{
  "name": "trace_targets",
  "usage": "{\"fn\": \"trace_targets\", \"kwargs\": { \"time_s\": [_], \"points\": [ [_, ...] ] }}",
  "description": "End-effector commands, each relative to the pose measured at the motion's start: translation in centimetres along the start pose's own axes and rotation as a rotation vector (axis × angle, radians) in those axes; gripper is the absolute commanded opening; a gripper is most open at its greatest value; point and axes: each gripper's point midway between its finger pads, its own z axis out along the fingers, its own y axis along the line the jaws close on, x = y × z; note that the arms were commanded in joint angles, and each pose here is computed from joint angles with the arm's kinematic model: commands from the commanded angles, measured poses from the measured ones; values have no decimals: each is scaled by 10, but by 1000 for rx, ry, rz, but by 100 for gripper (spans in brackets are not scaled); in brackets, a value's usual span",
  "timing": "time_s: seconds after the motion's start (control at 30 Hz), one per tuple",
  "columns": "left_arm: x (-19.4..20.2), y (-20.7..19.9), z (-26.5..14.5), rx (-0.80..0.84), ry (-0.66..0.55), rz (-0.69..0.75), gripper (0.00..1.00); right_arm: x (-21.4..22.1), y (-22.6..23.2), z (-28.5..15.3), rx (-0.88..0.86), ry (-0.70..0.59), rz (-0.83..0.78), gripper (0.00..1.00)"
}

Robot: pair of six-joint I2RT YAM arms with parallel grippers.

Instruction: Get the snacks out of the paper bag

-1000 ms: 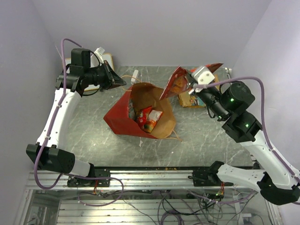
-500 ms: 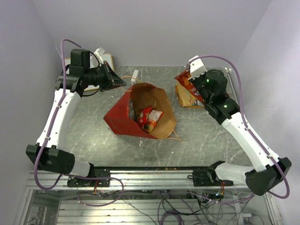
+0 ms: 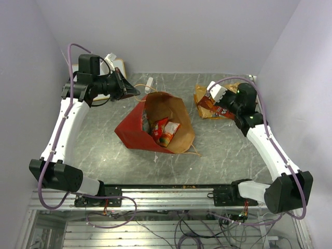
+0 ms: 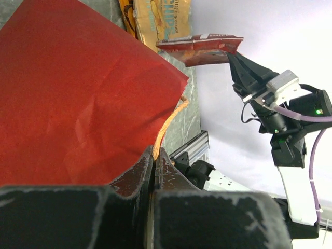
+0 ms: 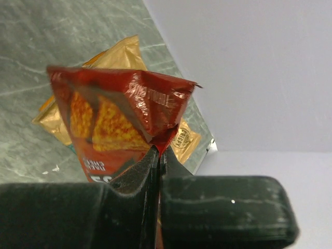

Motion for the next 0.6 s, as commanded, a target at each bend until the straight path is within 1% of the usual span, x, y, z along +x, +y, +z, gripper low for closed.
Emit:
{"fn": "trace_targets", "kwargs": {
  "time_s": [0.0,0.2,0.43,0.57],
  "points": [
    [-8,-10,-1,38,-1,32,7,-3,1,18,-96,-101,-152,0],
    [-7,-6,2,26,16,29,7,26,8,34,-147,-24,-245,0],
    [-9,-5,5,31,23,25,7,42,27,54,-264,-8,-323,0],
    [-11,-5,7,29,24,25,7,51,24,65,-256,20,-353,0]
  ]
}}
